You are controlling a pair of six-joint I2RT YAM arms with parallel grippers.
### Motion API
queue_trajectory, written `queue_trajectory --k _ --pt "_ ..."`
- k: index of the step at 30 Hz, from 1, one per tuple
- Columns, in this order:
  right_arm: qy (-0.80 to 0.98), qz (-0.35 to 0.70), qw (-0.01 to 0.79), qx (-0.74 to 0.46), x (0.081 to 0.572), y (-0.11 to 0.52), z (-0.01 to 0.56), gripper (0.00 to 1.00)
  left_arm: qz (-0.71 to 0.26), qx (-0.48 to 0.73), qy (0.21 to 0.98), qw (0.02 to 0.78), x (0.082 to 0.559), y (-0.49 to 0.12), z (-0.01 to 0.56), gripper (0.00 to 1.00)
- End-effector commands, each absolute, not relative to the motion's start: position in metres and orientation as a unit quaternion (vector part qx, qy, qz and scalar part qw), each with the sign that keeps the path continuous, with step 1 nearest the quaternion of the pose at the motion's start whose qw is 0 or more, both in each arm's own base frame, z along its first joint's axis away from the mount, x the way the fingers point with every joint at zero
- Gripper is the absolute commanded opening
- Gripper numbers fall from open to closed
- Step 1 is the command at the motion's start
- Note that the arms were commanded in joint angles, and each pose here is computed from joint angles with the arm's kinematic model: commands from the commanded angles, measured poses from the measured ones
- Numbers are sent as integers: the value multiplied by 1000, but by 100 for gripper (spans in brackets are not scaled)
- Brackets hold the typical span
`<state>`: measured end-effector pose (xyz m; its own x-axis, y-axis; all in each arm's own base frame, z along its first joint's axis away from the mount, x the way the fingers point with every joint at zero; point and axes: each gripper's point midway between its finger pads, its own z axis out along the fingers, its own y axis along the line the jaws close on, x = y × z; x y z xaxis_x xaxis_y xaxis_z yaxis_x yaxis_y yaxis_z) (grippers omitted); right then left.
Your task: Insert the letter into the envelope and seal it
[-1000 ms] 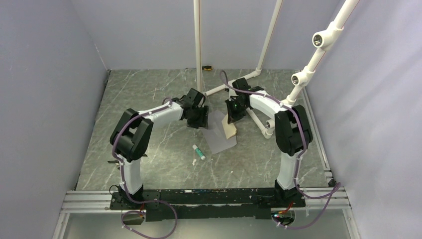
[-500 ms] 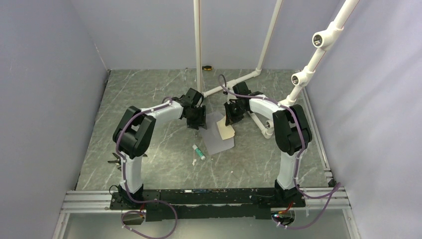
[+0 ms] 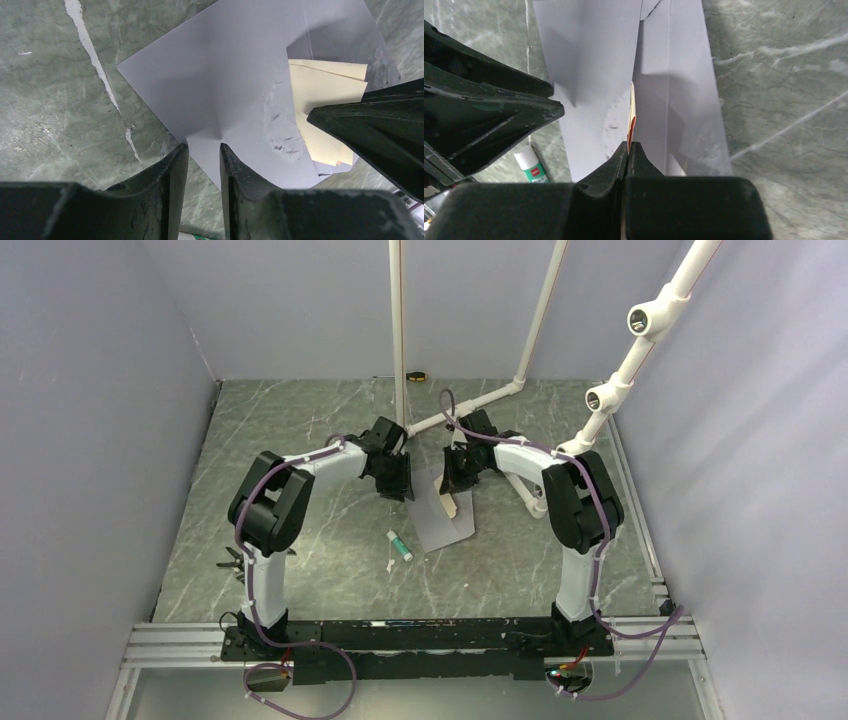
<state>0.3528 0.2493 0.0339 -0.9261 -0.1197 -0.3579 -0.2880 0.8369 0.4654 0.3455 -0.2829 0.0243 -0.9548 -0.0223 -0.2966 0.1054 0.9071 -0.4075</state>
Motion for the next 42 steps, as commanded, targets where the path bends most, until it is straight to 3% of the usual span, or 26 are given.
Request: queue_trajectory --k 1,3,10,14,28,42 --pt "937 296 174 -66 362 268 45 0 -190 8 977 98 325 -270 -6 36" --pt "940 287 173 -61 362 265 44 2 -187 4 977 100 327 -267 -6 36" --pt "951 235 193 -53 369 248 53 49 -176 4 979 98 327 -258 -13 34" --pt "956 214 197 -44 368 240 55 60 -170 3 981 96 327 -255 -16 32" --pt "969 169 177 -37 356 233 36 51 -173 4 981 88 324 -256 -21 30" --pt "947 278 152 -52 345 271 33 54 -203 -1 976 76 321 -266 -23 27"
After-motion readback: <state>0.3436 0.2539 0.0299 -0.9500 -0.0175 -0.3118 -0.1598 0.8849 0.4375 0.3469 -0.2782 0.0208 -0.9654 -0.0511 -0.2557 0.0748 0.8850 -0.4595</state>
